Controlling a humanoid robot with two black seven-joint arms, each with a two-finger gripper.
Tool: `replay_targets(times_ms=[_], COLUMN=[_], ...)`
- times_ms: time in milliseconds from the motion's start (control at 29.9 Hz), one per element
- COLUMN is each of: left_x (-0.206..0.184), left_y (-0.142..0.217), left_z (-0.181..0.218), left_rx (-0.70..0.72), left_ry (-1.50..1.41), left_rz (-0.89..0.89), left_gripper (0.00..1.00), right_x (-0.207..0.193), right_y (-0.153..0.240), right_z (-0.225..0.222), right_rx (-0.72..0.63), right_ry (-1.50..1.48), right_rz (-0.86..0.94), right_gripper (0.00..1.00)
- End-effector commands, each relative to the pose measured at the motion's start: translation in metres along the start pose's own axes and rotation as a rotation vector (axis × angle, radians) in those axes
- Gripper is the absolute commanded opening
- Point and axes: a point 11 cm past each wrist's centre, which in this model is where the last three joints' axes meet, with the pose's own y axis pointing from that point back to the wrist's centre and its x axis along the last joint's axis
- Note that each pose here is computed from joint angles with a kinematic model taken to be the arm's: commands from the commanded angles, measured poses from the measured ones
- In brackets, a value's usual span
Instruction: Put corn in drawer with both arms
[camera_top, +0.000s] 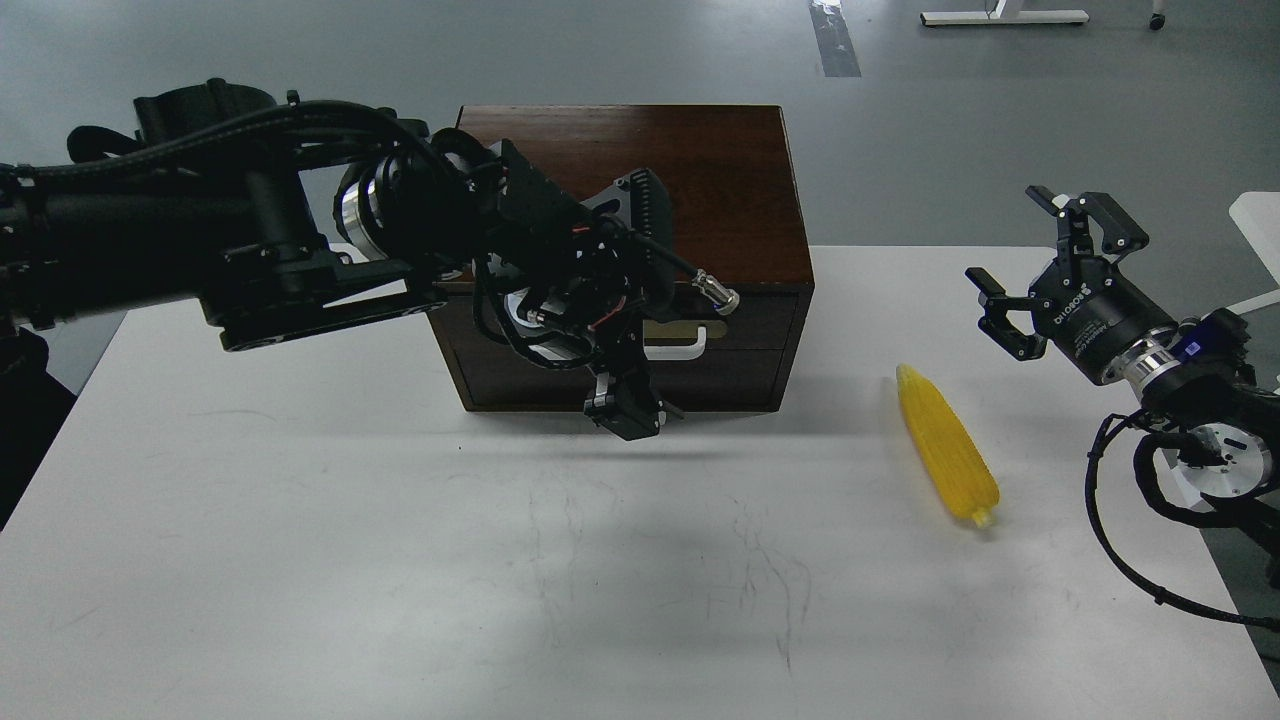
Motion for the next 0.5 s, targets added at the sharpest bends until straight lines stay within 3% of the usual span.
replay_targets(times_ms=[0, 468], left_x=[-0.004, -0.023], left_y=[-0.001, -0.001], left_z=[0.000, -0.001], left_rx=[-0.001, 0.004], left_ry=[0.002, 0.014], left_rz=[-0.009, -0.056], left_gripper=[0.98, 0.98], right_x=[0.000, 0.001], right_y=[0.000, 0.002], right_z=[0.000, 0.004], right_rx=[-0.001, -0.007], right_ry=[0.000, -0.003], right_rz=[0.000, 0.004], right_gripper=[1.00, 1.00])
